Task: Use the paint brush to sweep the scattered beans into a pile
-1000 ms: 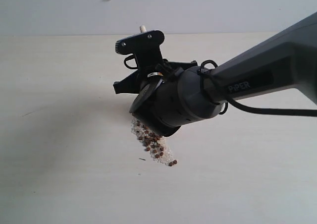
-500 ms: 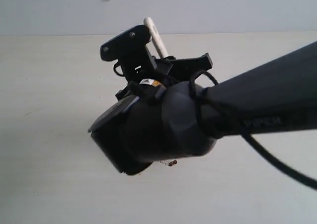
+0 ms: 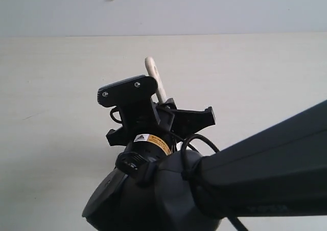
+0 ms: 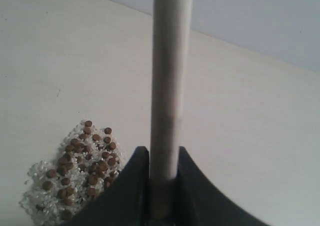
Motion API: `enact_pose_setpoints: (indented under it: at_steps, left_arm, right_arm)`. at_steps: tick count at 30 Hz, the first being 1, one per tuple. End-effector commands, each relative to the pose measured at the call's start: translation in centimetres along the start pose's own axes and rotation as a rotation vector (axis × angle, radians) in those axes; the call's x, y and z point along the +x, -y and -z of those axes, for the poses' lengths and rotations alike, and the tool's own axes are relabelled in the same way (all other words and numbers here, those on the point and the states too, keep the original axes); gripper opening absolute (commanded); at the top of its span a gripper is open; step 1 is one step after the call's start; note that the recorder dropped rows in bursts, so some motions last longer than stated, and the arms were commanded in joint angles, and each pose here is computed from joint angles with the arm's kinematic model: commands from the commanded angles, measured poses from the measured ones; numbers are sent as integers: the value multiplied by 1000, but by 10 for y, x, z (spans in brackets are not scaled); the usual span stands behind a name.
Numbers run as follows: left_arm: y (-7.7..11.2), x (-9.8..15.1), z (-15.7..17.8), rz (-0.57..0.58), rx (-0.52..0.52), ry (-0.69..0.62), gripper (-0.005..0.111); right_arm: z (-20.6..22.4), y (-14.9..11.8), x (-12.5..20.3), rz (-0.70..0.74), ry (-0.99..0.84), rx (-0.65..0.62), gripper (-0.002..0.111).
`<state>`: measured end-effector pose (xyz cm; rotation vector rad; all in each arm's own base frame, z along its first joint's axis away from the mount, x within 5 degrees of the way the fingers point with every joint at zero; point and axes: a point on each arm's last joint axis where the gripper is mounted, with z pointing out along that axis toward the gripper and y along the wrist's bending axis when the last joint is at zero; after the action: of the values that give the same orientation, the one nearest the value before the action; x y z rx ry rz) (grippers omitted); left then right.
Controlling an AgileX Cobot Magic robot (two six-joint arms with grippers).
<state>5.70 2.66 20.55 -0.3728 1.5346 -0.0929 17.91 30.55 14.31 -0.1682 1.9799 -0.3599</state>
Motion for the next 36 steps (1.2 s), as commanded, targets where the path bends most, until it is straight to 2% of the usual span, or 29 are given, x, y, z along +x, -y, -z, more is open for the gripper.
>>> enact_pose_setpoints:
  at_steps: [1,10,31,36]
  left_arm:
    - [0,1,0,6,5,0,0]
    - [0,1,0,6,5,0,0]
    - [0,1,0,6,5,0,0]
    - [0,1,0,6,5,0,0]
  right_arm:
    - [0,-1,4,-48,18,10,0]
    - [-8,-5,16,-163,8,30,0]
    - [-40,11,7,-430,15,107,0]
    - [-45,7,3,-489,29,40,0]
